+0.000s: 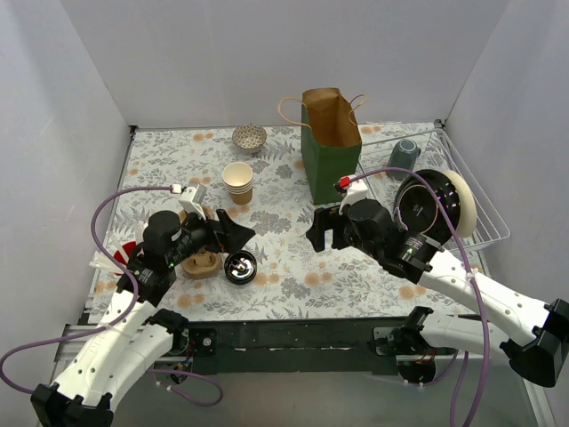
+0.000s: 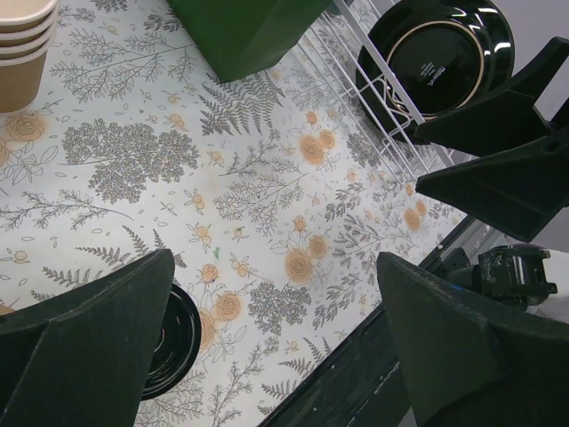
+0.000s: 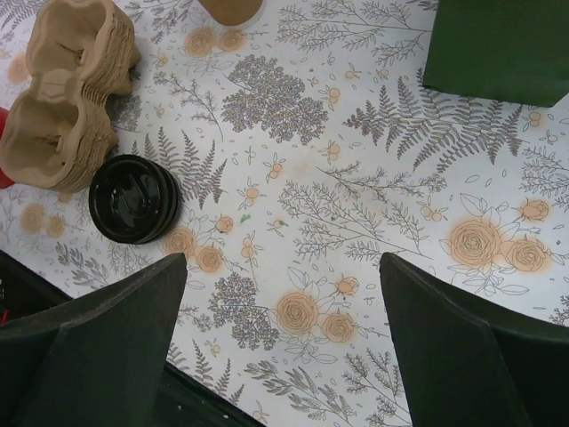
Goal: Pack the takeout coffee
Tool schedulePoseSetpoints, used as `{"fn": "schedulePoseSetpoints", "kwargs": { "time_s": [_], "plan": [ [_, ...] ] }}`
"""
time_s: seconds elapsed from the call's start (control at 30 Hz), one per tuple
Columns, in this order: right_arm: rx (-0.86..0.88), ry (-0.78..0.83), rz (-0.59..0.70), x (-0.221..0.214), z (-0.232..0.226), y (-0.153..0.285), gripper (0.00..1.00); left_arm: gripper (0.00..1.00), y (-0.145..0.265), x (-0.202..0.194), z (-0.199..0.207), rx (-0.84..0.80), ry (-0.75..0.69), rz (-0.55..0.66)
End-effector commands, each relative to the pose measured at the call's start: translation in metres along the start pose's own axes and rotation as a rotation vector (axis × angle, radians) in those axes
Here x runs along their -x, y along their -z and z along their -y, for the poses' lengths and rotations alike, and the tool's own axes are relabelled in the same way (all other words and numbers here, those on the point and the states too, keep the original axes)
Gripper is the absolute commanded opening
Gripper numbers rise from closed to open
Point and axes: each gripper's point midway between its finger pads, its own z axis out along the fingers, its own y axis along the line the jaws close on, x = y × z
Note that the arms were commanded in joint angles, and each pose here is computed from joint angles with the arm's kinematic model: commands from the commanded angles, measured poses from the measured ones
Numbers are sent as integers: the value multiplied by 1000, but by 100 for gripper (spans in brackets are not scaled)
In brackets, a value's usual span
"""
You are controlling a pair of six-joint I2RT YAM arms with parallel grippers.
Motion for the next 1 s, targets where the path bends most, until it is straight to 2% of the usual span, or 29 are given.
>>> {"fn": "schedulePoseSetpoints", "kwargs": {
  "time_s": [0.0,0.23,0.43,0.5,0.57,0.6,0.67,0.7,0.77,0.8,0.97],
  "plan": [
    [59,-23,74,25,-15,8,98,98,3,14,2,16,-8,38],
    [51,-11,92,27,-12,13,98,98,-3,38,5,30,-58,81],
    [110,42,89,23,-16,22,96,98,-6,106,24,54,-214,186],
    [149,87,87,20,-20,27,94,98,-15,130,20,103,-281,209],
    [181,120,86,18,-23,31,90,98,-30,139,5,174,-313,182],
    [196,142,73,13,-24,32,90,96,-33,154,1,219,-336,206],
    [203,153,74,11,-22,35,86,91,-45,156,-13,270,-381,166],
    [206,166,68,6,-21,35,84,80,-60,156,-22,295,-386,127],
    [212,179,85,6,-20,38,80,70,-75,154,-36,336,-401,78],
    [220,184,87,6,-20,39,78,68,-89,146,-46,350,-398,29],
    [245,229,129,7,-19,49,70,60,-108,144,-75,446,-437,-28]
  ]
}}
